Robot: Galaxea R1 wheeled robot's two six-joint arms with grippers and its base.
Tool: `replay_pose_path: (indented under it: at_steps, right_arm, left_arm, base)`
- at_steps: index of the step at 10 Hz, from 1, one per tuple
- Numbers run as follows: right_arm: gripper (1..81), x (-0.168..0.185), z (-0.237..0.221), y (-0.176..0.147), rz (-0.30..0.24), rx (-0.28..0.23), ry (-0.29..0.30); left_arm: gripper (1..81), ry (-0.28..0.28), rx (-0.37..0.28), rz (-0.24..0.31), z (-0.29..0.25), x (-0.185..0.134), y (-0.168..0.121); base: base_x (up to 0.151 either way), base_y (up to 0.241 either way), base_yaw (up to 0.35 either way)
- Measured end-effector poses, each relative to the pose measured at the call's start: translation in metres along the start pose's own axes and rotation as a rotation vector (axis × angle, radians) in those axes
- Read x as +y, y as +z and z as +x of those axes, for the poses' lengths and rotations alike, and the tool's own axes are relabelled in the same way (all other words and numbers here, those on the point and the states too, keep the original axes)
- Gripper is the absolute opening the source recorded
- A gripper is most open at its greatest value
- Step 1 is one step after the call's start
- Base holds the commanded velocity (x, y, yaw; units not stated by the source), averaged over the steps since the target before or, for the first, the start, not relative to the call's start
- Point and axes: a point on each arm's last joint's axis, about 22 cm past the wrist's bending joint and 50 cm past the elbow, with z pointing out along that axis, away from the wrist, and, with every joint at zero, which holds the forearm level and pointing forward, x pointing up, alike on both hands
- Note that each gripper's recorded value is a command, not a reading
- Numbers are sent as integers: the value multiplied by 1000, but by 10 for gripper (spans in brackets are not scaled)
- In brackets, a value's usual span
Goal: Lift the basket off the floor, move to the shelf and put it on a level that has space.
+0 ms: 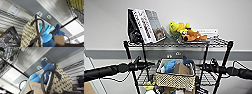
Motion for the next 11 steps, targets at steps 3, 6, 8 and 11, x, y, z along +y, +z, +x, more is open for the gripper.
replay_pose_path:
  at_steps: [3,6,8,11]
  right_arm:
    - [811,16,-23,-34,-18,4,33]
    - [811,18,-57,-58,-16,-21,71]
    - [811,35,-87,-77,-47,-49,113]
    - [811,53,-138,-90,-74,-91,171]
  left_arm:
    - [811,-24,-41,13,-44,-21,-15]
    - [811,-46,-44,22,-74,-34,-42]
    - [811,-67,-46,32,-101,-47,-59]
    - [811,-99,-62,42,-149,-63,-79]
  base:
    - [0,0,0]
    - [0,0,0]
    - [0,0,0]
    - [0,0,0]
